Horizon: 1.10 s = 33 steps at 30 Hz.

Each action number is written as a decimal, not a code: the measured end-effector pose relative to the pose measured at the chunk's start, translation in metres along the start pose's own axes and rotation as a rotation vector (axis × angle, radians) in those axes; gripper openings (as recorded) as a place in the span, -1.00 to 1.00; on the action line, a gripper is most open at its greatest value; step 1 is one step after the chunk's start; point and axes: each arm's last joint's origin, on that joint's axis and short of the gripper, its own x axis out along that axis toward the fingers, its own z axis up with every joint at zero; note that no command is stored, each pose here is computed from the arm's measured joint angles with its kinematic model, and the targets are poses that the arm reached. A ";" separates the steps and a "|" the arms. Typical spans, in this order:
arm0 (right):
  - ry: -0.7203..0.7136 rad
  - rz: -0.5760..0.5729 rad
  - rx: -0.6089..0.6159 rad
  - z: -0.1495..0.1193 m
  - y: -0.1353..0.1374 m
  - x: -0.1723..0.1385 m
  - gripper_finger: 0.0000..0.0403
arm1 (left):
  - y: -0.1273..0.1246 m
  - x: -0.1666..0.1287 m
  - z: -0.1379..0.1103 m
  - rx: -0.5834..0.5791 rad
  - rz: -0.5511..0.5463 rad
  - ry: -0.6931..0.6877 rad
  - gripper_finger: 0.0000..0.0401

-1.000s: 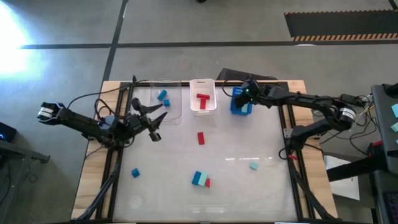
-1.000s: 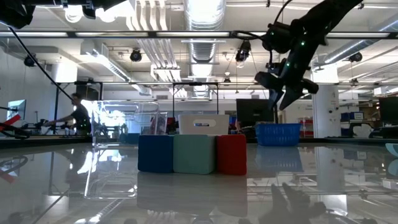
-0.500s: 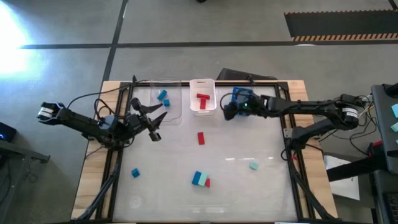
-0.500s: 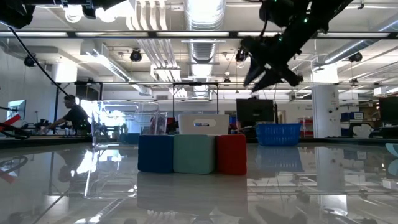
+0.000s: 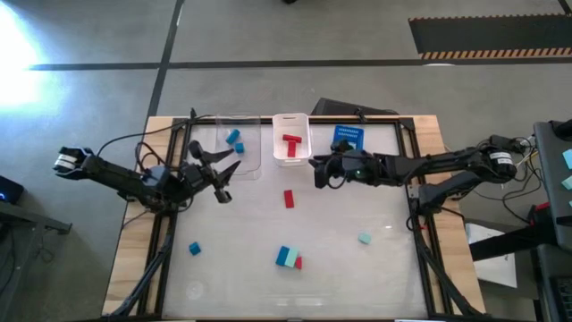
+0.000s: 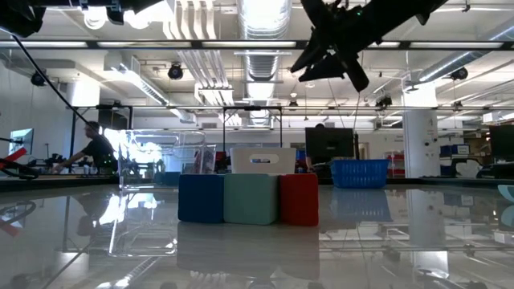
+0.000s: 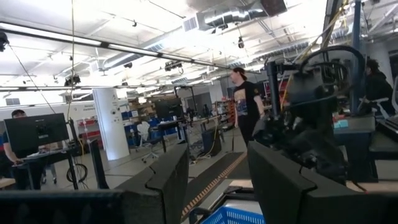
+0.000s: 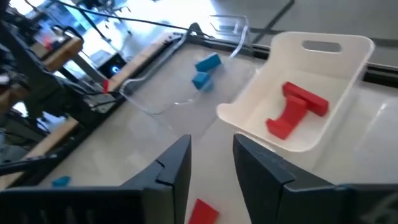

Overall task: Sort & place blocks by color
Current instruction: Put the top red block into the white bin

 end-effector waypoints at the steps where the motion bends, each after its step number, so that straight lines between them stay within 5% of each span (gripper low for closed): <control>1: -0.004 0.010 0.000 -0.002 0.002 0.001 -0.48 | 0.000 0.000 0.001 -0.004 0.002 -0.004 -0.26; 12: 0.047 -0.002 -0.073 -0.014 0.026 0.045 -0.54 | 0.000 0.001 0.000 0.004 0.002 -0.004 -0.26; 25: 0.374 -0.296 -0.136 -0.030 0.047 0.098 -0.53 | 0.000 0.000 0.001 0.005 0.002 -0.005 -0.26; 33: 0.455 -0.356 -0.128 -0.056 0.064 0.123 -0.22 | 0.000 0.000 0.000 0.006 0.001 -0.003 -0.26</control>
